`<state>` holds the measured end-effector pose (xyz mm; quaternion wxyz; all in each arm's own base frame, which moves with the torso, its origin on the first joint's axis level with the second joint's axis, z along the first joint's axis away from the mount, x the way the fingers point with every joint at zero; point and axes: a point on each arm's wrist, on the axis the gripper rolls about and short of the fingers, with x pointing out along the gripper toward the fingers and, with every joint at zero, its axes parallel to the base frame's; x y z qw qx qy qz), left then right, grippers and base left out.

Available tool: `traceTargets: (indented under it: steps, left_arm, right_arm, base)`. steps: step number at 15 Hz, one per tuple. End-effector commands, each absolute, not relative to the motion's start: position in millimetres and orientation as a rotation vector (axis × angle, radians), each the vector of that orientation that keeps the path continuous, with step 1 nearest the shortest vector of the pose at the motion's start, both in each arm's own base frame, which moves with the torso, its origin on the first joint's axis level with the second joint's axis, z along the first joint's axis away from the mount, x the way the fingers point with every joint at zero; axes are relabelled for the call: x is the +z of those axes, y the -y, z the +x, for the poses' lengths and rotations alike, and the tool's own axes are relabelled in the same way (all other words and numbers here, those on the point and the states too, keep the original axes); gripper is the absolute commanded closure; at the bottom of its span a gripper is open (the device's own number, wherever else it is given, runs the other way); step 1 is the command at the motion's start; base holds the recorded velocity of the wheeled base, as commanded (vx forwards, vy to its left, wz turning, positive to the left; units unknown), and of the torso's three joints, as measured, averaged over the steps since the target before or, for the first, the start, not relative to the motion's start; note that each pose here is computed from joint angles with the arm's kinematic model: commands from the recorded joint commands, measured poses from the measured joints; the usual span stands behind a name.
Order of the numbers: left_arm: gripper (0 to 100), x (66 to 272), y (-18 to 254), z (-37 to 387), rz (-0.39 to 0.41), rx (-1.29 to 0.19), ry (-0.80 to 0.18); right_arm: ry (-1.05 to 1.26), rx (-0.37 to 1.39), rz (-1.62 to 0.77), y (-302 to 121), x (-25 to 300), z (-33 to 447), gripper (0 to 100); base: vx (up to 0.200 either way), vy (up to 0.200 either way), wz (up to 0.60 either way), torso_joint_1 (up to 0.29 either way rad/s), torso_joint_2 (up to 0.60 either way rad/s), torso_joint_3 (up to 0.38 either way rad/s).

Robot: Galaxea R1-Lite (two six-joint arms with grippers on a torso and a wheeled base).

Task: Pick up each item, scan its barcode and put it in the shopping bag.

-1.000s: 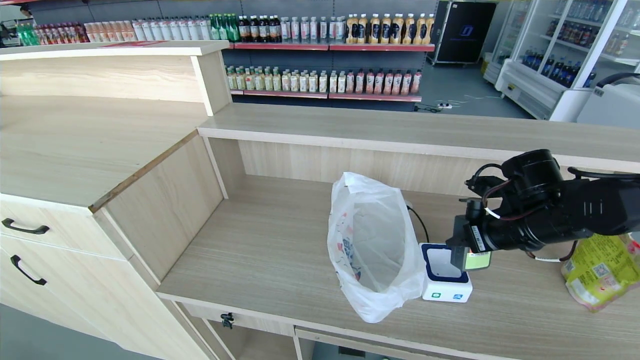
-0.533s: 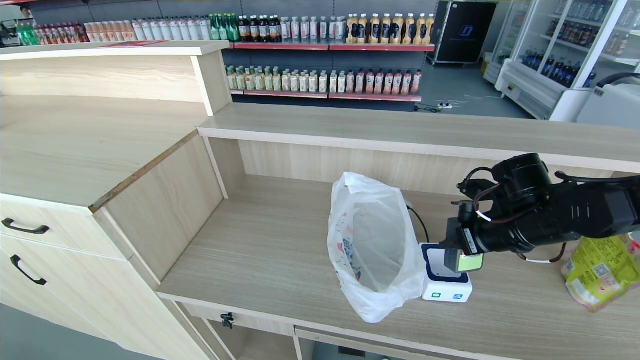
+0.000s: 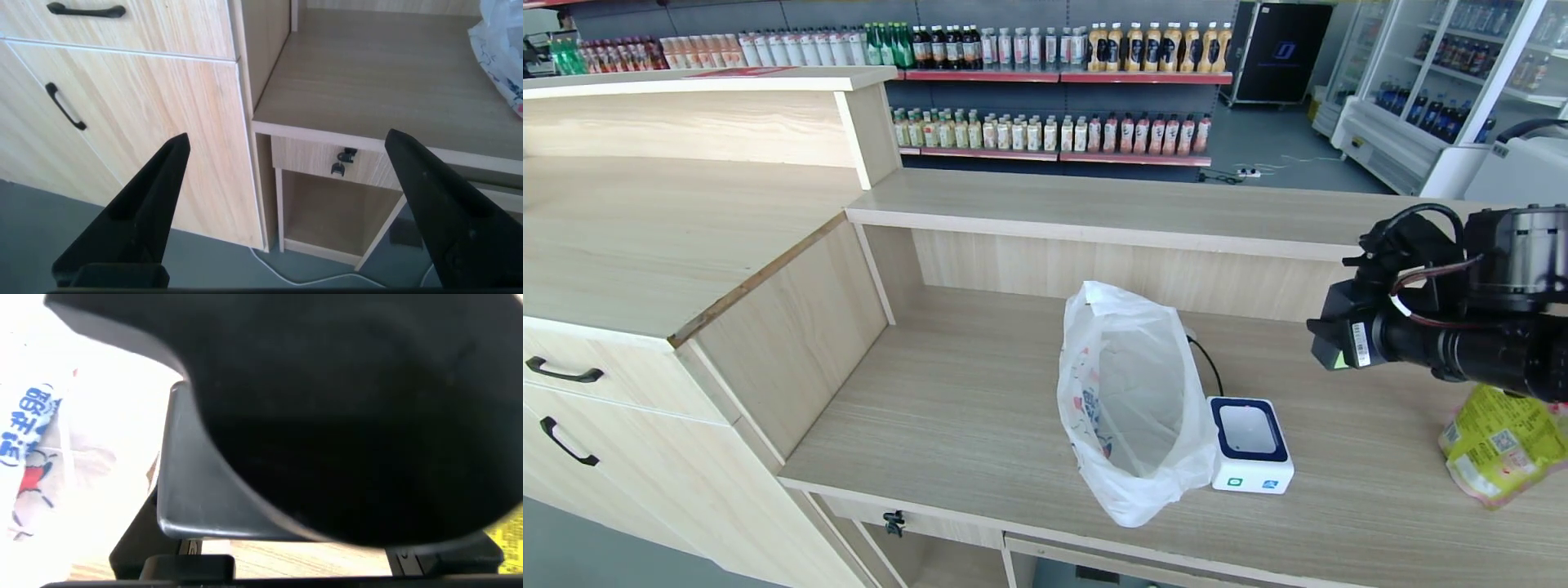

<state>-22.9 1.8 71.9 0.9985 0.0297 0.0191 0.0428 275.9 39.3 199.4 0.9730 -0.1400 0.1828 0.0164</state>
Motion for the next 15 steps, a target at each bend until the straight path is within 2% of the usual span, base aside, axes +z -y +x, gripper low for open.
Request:
traceTargets:
  steps: [1, 6, 10, 12, 15]
  left_arm:
    - [0, 71.9, -1.8, -22.9, 0.060, 0.086, -0.038]
    - [0, 71.9, -1.8, -22.9, 0.060, 0.086, -0.038]
    - [0, 71.9, -1.8, -22.9, 0.060, 0.086, -0.038]
    - [0, 71.9, -1.8, -22.9, 0.060, 0.086, -0.038]
    - [0, 71.9, -1.8, -22.9, 0.060, 0.086, -0.038]
  right_arm:
    - [-0.322, 0.023, -0.284, -36.0, 206.3, 262.8, 100]
    - [-0.274, 0.093, -0.290, -58.7, 194.3, 281.5, 100]
    - [-0.354, 0.214, -0.275, -64.6, 152.1, 300.5, 100]
    - [-0.407, 0.232, -0.286, -64.5, 123.9, 301.2, 100]
    - [-0.452, 0.238, -0.292, -63.3, 104.1, 295.5, 100]
  base:
    - [0.000, 0.000, 0.60, -0.002, 0.00, 0.012]
    - [0.000, 0.000, 0.60, 0.001, 0.00, 0.003]
    - [0.000, 0.000, 0.00, 0.000, 0.00, 0.000]
    - [0.000, 0.000, 0.00, 0.000, 0.00, 0.000]
    - [0.000, 0.000, 0.00, 0.000, 0.00, 0.000]
